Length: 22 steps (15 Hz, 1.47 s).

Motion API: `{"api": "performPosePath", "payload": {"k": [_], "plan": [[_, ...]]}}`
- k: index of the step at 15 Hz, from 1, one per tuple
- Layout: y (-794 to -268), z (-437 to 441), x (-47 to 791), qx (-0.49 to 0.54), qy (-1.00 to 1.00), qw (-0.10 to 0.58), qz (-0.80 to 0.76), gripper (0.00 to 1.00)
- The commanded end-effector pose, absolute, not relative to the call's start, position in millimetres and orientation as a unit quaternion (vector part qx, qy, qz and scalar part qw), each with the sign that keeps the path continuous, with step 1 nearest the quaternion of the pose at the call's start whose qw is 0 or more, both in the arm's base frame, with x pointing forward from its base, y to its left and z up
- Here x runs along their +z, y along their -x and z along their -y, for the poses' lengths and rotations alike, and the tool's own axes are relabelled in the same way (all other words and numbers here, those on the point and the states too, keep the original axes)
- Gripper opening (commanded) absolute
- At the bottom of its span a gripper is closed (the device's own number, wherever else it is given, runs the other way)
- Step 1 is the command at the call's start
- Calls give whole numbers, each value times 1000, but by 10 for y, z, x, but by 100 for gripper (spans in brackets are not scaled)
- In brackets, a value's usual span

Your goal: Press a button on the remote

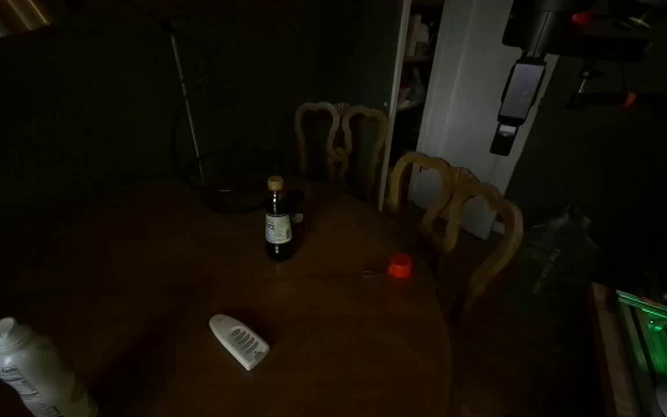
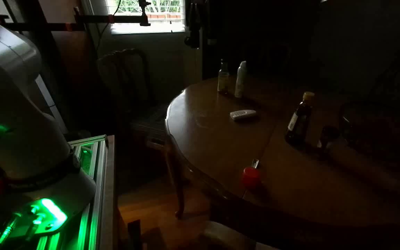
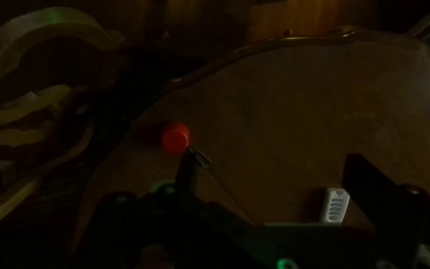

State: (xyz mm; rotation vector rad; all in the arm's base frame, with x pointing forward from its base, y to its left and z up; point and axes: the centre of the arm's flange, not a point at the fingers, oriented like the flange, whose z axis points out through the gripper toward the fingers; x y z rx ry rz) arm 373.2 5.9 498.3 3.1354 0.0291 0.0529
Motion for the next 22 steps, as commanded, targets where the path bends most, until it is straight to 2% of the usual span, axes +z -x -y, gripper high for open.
{"api": "performPosePath", "payload": {"k": [1,20,22], "plan": [[-3732,-59,4983,17,-1000,3,-9,100],[-3732,-59,4984,17,-1000,3,-9,100],[-3954,-161,5012,21,-998,-1,-52,100]]}}
